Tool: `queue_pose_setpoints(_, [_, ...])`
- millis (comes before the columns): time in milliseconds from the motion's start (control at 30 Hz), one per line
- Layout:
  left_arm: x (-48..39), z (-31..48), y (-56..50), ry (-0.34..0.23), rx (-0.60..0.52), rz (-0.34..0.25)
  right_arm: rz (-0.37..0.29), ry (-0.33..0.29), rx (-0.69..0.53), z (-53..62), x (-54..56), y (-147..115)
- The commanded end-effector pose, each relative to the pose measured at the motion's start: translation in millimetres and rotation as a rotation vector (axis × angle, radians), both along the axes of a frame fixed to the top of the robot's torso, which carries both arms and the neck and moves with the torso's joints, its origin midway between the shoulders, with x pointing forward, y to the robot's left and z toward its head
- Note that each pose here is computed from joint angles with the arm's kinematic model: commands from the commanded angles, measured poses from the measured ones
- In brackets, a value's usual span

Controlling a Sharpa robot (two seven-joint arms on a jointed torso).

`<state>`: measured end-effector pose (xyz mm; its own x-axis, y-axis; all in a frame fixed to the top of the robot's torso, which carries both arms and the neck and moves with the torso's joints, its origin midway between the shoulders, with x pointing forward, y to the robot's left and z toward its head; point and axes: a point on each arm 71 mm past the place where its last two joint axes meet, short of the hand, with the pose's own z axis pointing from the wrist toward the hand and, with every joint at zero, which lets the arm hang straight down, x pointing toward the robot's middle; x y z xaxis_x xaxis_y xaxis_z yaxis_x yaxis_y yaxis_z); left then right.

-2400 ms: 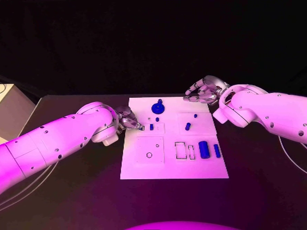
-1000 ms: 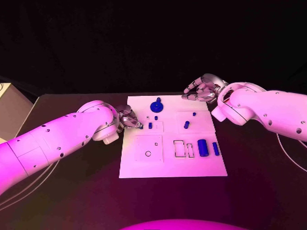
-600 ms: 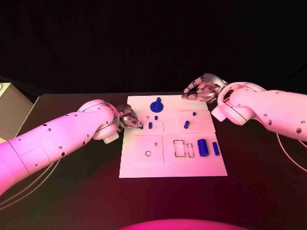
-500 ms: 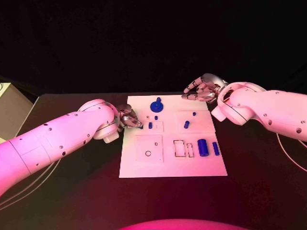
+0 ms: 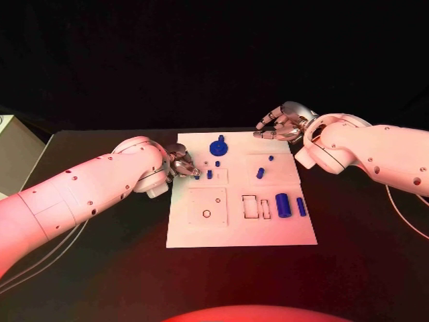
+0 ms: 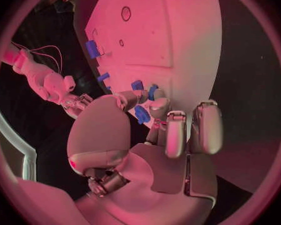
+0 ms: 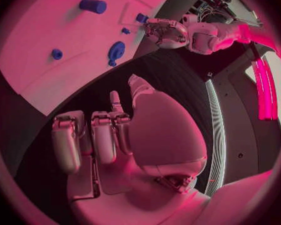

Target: Assemble the parts on the task board

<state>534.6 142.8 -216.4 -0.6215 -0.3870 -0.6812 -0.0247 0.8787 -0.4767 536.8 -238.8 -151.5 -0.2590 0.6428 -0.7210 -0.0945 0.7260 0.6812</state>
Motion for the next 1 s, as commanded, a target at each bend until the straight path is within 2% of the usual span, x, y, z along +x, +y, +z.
queue_pose_setpoints(33, [-4.8, -8.5, -4.2, 0.040, 0.024, -0.034, 0.011, -0.007, -0.005, 0.5, -0.4, 1.0])
queue_pose_setpoints(1000, [-4.7, -10.4, 3.0, 0.043, 0.071, -0.047, 0.009, -0.011, -0.004, 0.8, -0.3, -0.2])
